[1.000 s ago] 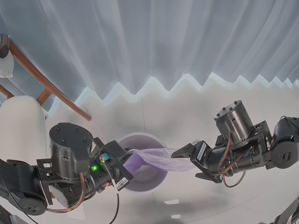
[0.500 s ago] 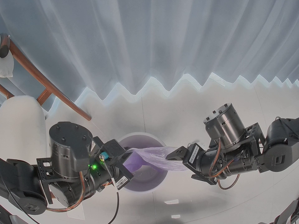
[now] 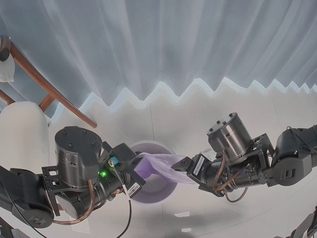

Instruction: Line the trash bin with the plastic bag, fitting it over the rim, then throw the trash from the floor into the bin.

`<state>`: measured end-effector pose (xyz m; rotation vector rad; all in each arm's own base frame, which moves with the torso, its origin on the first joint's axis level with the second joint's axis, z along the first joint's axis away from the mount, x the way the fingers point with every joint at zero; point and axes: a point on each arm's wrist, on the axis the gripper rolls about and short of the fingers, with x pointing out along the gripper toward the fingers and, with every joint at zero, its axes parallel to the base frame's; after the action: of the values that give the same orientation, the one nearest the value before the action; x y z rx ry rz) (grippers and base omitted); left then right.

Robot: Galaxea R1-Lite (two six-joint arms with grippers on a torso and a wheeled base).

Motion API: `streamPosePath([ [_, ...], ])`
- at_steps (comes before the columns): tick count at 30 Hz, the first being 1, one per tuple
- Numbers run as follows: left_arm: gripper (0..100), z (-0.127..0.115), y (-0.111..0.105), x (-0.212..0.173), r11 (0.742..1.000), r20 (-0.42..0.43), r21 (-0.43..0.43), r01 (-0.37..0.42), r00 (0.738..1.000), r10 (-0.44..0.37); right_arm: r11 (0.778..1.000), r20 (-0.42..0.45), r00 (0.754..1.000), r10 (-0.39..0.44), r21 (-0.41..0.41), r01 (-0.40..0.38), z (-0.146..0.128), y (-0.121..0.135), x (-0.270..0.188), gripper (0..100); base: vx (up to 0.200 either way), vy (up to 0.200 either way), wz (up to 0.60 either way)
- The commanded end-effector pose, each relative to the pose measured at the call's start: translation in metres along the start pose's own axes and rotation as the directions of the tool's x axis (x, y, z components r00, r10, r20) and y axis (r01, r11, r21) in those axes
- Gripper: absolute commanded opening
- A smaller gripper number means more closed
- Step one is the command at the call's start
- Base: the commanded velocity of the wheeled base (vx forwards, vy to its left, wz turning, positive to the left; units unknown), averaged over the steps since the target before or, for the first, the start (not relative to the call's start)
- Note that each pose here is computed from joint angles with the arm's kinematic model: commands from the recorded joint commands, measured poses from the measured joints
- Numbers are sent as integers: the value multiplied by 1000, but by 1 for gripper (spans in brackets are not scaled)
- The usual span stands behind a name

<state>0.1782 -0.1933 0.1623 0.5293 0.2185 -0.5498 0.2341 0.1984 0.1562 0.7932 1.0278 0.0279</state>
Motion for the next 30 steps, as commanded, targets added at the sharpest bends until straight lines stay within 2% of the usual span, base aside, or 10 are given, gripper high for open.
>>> streamPosePath([
  [1,0,-1,-1,0,1000,-3,0,3,1000,-3,1000,22,1000,-14,21,14,10,3,10,100,0,0,0],
  [9,0,0,0,0,1000,0,-12,1,1000,-1,999,49,998,-33,25,32,12,2,13,100,0,0,0],
  [10,0,0,-1,0,1000,1,-19,2,1000,-2,999,55,998,-39,25,37,12,2,15,0,0,0,0],
  [14,0,0,0,-1,1000,1,-29,2,1000,-2,998,76,996,-52,27,50,14,1,18,0,0,0,0],
  [23,0,1,-6,-3,999,12,-37,39,999,-39,995,116,993,-15,-97,26,19,3,1,0,0,0,0],
  [27,0,0,-10,-3,998,9,-25,59,998,-58,981,151,988,19,-193,10,29,1,-18,0,0,0,0],
  [28,0,-1,-10,-3,998,8,-24,61,998,-60,981,151,988,21,-195,9,29,1,-19,0,0,0,0],
  [30,0,0,-11,-3,997,16,-30,71,997,-71,967,173,985,21,-255,25,38,-2,-23,0,0,0,0],
])
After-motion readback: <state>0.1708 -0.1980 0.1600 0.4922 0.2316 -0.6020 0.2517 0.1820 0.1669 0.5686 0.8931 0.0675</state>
